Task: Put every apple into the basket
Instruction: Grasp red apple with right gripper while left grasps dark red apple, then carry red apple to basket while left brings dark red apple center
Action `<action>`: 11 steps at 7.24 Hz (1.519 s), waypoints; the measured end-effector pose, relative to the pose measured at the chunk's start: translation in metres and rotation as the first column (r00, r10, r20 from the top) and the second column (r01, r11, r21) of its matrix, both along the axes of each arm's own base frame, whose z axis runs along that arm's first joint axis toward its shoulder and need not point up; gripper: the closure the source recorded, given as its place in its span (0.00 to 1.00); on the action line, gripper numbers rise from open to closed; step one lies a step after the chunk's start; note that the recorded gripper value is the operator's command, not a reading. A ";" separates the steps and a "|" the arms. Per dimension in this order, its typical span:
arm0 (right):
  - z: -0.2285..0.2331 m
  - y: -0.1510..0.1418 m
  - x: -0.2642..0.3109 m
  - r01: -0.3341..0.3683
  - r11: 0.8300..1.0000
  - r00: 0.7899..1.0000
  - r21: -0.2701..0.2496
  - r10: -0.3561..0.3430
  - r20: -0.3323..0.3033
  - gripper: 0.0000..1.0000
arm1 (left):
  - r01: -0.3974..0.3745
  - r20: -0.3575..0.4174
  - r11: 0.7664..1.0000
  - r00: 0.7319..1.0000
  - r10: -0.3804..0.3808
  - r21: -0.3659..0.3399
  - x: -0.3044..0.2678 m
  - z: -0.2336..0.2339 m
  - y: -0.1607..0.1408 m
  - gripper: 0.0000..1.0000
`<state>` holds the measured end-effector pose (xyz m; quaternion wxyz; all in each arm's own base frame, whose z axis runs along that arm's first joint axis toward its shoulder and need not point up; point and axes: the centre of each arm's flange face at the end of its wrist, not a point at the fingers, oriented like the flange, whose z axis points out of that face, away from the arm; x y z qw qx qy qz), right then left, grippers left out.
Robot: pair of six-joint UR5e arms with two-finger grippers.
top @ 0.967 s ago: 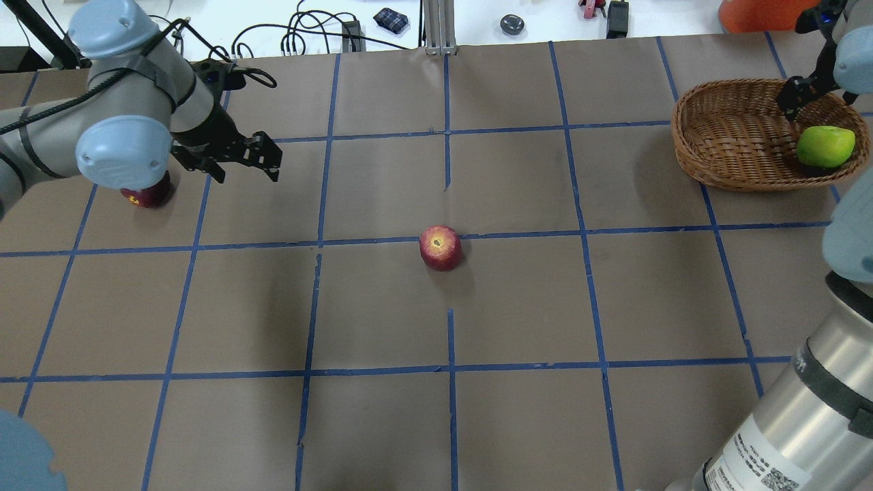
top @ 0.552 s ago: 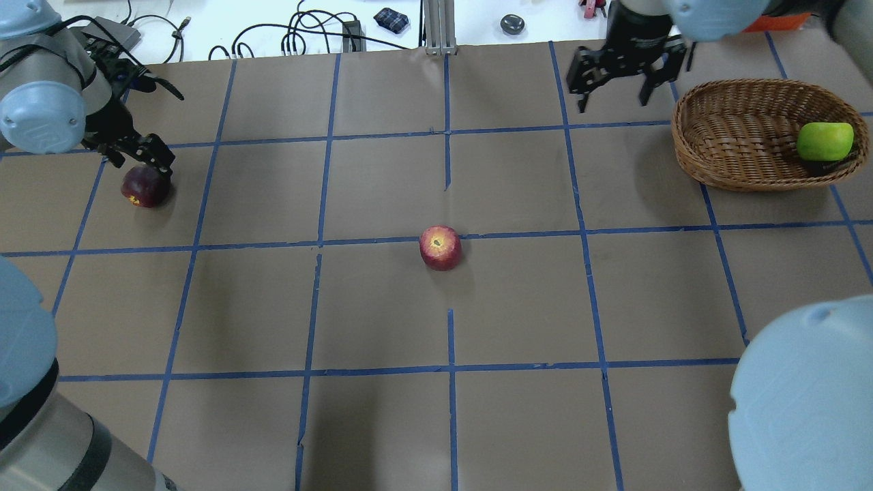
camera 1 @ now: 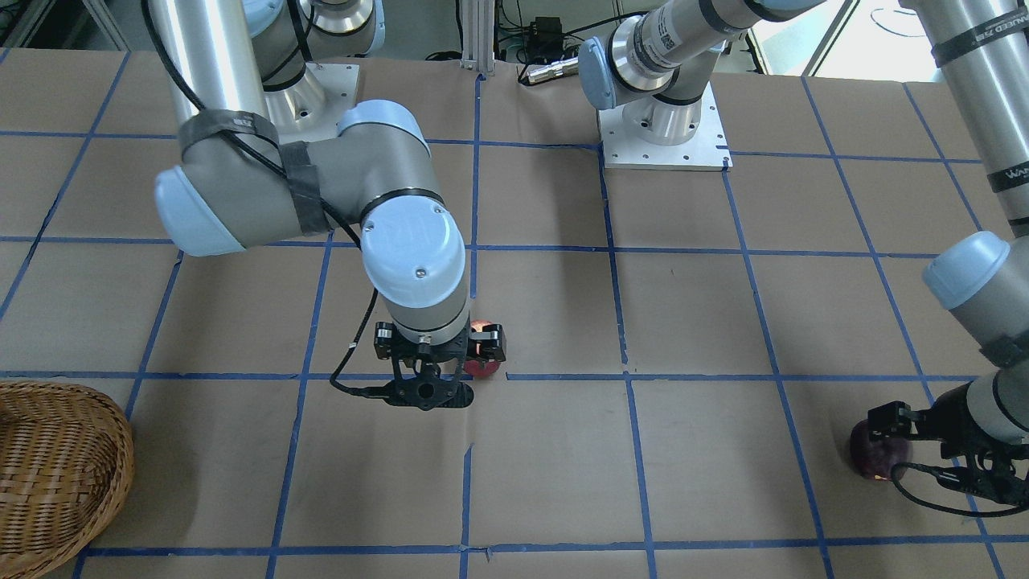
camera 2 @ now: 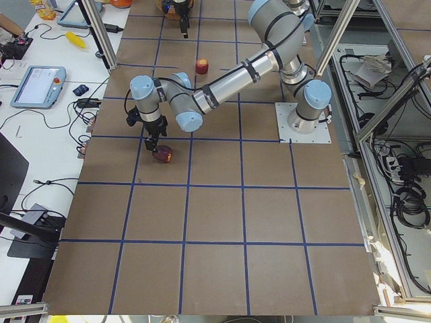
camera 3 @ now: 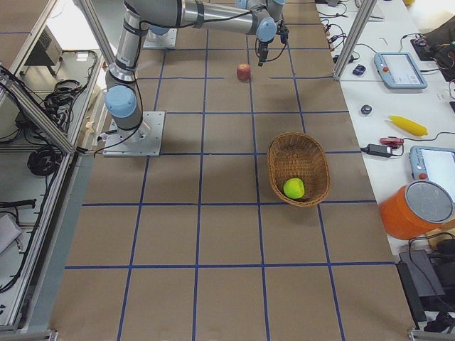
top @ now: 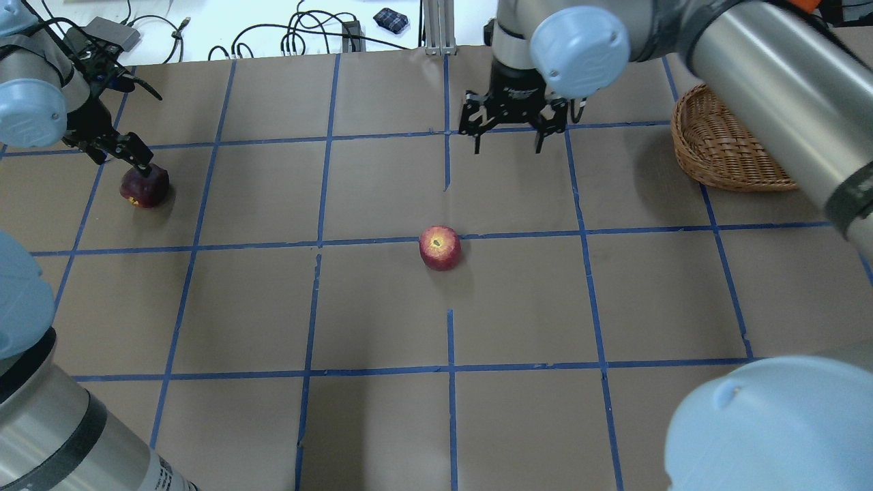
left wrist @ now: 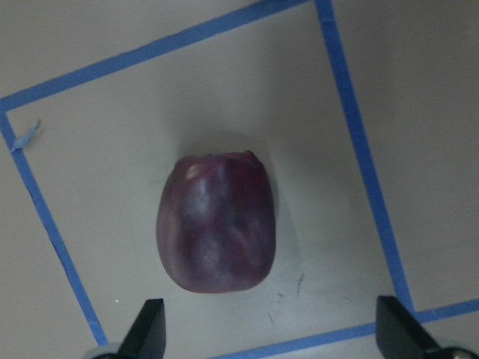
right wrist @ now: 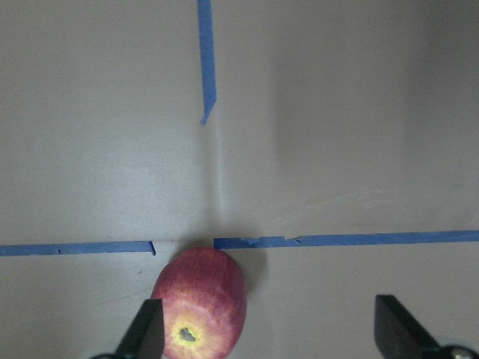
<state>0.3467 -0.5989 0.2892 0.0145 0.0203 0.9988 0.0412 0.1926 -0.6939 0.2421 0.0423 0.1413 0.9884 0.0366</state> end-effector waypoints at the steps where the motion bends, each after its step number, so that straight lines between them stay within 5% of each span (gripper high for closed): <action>1: -0.019 0.004 0.013 0.016 1.000 1.000 -0.010 -0.016 0.007 0.00 | -0.001 -0.009 1.000 1.000 0.001 0.018 0.001 -0.014 -0.002 0.00; 2: -0.035 0.009 0.025 0.024 1.000 1.000 0.001 -0.024 0.010 0.00 | 0.000 -0.017 0.999 1.000 0.001 0.040 0.002 -0.029 -0.003 0.00; 3: -0.049 0.014 0.033 0.028 0.999 1.000 0.016 -0.028 0.005 0.00 | 0.001 -0.023 0.998 1.000 0.000 0.058 0.002 -0.039 -0.003 0.20; 5: -0.063 0.019 0.038 0.031 0.999 0.999 0.036 -0.030 -0.010 0.00 | 0.005 -0.030 0.997 1.000 -0.003 0.071 0.002 -0.044 -0.003 0.78; 7: -0.083 0.029 0.037 0.029 0.997 0.999 0.078 -0.027 -0.024 0.00 | 0.008 -0.031 0.997 1.000 -0.006 0.070 -0.001 -0.037 -0.003 0.82; 8: -0.097 0.037 0.034 0.029 0.994 0.999 0.101 -0.025 -0.035 0.10 | 0.005 -0.042 0.997 0.999 -0.001 0.081 -0.014 -0.028 -0.002 0.82; 9: -0.107 0.045 0.031 0.030 0.992 0.999 0.121 -0.025 -0.042 0.86 | -0.024 -0.071 0.995 0.997 0.031 0.101 -0.041 -0.014 0.000 0.82; 10: -0.111 0.048 0.030 0.029 0.991 0.999 0.130 -0.024 -0.044 1.00 | -0.069 -0.102 0.991 0.991 0.081 0.115 -0.077 0.004 0.003 0.82; 11: -0.109 0.047 0.029 0.025 0.991 0.999 0.128 -0.020 -0.040 1.00 | -0.126 -0.117 0.984 0.983 0.142 0.129 -0.119 0.022 0.010 0.83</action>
